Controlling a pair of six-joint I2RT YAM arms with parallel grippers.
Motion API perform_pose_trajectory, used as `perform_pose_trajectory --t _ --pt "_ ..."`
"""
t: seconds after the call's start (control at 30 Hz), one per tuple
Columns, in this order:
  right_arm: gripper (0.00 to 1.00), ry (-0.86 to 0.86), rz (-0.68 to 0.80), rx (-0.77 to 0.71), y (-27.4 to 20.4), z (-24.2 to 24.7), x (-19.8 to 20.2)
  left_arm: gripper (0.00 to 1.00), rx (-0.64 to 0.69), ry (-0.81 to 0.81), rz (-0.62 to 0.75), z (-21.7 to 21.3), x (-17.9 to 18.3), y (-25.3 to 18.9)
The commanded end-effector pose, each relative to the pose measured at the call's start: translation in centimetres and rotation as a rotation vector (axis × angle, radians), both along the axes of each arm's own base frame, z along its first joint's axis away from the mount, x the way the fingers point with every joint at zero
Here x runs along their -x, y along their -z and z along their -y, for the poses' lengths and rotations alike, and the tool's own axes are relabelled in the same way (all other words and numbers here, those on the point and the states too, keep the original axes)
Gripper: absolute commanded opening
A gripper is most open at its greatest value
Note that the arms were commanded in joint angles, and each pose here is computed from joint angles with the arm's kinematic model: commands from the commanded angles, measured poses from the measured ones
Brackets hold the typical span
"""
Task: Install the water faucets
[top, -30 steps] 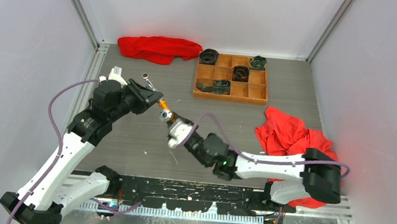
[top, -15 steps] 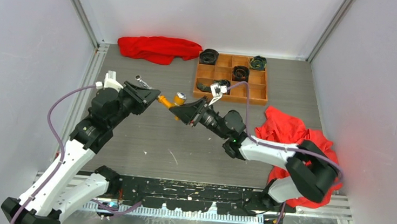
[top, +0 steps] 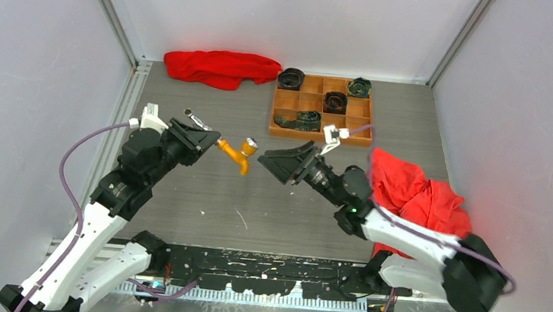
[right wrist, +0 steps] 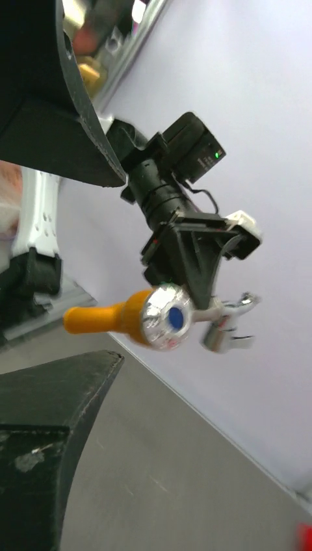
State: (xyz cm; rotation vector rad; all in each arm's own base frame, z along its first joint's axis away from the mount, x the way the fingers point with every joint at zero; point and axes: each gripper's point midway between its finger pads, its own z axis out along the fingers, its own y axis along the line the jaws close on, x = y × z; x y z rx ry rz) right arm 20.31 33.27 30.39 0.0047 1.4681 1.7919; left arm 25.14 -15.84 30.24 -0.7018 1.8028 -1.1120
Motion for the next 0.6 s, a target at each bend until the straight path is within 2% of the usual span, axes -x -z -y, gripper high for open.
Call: perform_pose_trajectory --t 0.0,0.17,0.3,0.4,0.57 --pt "1.00 0.292 0.400 0.476 0.3 3.1 -1.1 0.00 0.012 0.005 0.056 -0.1 0.3 -4.3" --pt "1.00 0.536 1.011 1.038 -1.2 4.1 1.0 0.00 -0.057 0.003 -0.123 -0.1 0.5 -2.3" --pt "1.00 0.646 1.509 1.446 0.6 2.5 2.7 0.00 -0.081 0.029 -0.180 0.6 0.1 -2.3" --pt "1.00 0.733 1.735 1.554 1.0 1.1 2.8 0.00 -0.082 0.049 -0.178 1.0 0.0 -2.4" --pt "1.00 0.795 1.853 1.575 0.9 -1.4 2.9 0.00 -0.080 0.065 -0.178 1.2 0.1 -2.2"
